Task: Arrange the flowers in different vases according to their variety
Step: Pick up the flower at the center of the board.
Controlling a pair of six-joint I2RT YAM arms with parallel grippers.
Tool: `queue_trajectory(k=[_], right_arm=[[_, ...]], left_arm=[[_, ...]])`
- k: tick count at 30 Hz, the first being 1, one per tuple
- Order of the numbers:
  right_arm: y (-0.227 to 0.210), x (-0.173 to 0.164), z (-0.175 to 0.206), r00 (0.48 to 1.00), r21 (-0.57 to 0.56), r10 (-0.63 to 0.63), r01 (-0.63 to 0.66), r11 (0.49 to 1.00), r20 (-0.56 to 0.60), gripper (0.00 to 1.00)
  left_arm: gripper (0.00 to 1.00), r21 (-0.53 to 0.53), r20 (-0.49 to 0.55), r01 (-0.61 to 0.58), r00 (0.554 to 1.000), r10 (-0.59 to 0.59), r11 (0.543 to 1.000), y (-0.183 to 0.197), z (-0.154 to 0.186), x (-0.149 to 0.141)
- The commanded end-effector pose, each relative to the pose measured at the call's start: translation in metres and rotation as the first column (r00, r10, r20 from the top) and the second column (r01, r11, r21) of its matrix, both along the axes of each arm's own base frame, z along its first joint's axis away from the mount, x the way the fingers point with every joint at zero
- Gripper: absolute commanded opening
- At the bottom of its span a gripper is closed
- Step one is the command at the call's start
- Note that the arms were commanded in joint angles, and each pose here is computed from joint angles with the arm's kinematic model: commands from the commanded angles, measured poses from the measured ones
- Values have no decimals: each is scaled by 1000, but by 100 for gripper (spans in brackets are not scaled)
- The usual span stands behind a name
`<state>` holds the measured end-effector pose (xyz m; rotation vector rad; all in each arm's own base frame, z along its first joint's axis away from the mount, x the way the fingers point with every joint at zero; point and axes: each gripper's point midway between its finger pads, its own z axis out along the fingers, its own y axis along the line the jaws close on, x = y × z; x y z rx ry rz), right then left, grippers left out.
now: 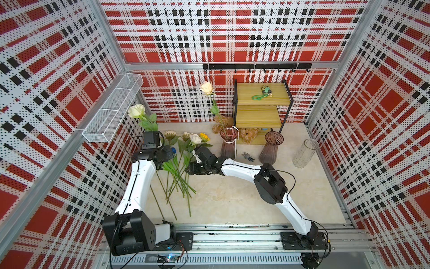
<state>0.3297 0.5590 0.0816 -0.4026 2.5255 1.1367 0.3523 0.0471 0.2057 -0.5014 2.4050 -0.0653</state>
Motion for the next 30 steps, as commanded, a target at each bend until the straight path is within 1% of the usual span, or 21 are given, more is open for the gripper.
queue_trajectory(k=[1, 6, 9, 14, 17, 23, 25, 28, 30], right_arm=[[6, -3, -8, 999, 3, 21, -21, 1000, -29, 57], [11, -4, -13, 998, 3, 35, -35, 999, -42, 57], [13, -4, -19, 998, -3, 41, -41, 999, -58, 53], [16, -3, -26, 996, -5, 43, -44, 999, -83, 53], [16, -2, -30, 994, -3, 40, -41, 999, -102, 49], [14, -1, -35, 991, -2, 38, -38, 999, -128, 35], [12, -1, -32, 992, -4, 34, -35, 999, -118, 27], [7, 0, -26, 995, -7, 19, -20, 1000, -97, 17], [3, -1, -25, 996, -14, 12, -13, 1000, -88, 15]], left_arm=[[0, 32, 19, 7, 1000, -8, 999, 1, 10, -3], [0, 34, 27, 10, 1000, -11, 999, 0, 12, -3], [0, 33, 29, 8, 1000, -9, 999, 0, 12, -3], [0, 32, 28, 15, 999, -16, 999, -3, 10, -3], [0, 29, 29, 15, 999, -16, 999, -4, 8, -4], [0, 27, 28, 28, 999, -29, 999, -9, 3, -5], [0, 29, 34, 33, 999, -34, 999, -11, 5, -5], [0, 34, 39, 40, 998, -41, 999, -12, 7, -5], [0, 36, 40, 43, 998, -44, 998, -14, 7, -5]])
